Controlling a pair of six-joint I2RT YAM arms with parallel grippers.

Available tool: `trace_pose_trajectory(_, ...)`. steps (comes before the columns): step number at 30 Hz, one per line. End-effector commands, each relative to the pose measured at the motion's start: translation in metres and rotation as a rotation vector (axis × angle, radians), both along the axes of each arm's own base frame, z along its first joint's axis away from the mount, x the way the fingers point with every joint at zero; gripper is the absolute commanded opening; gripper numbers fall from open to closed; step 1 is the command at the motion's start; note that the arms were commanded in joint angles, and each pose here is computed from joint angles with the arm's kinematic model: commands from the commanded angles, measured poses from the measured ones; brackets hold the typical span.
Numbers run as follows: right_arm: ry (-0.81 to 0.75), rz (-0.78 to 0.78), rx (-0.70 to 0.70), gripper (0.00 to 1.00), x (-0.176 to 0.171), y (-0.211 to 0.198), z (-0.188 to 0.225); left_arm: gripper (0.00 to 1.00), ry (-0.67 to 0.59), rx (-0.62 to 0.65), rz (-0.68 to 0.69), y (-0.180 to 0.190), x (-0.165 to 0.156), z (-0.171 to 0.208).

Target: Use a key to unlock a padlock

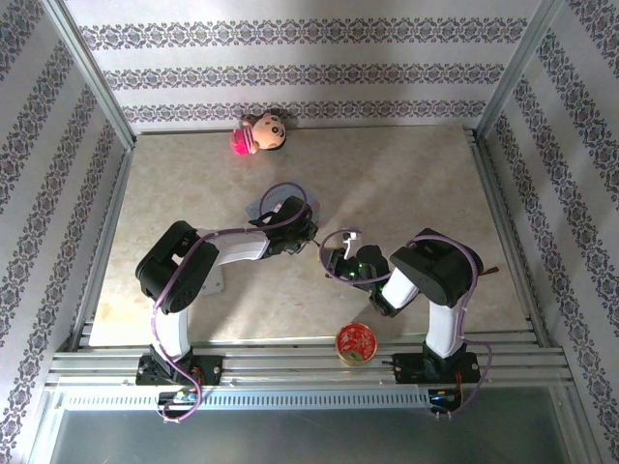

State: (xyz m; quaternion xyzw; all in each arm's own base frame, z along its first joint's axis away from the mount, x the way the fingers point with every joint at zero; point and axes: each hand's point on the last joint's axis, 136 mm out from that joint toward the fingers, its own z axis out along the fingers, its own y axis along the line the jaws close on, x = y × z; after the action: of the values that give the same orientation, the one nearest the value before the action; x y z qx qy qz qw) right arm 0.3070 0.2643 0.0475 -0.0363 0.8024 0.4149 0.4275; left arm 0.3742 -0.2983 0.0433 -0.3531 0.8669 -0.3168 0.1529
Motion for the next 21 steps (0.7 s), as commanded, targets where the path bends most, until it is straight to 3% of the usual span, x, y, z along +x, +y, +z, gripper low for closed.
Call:
trace_pose_trajectory(1,-0.074,0.004,0.031,0.00,0.008,0.009,0.019,0.15,0.153,-0.090,0.013,-0.001,-0.020,-0.018)
trace_pose_trajectory(21,-0.083,0.013,-0.015,0.00,0.016,0.012,0.005,0.13,0.203,-0.184,-0.012,-0.015,-0.029,-0.017)
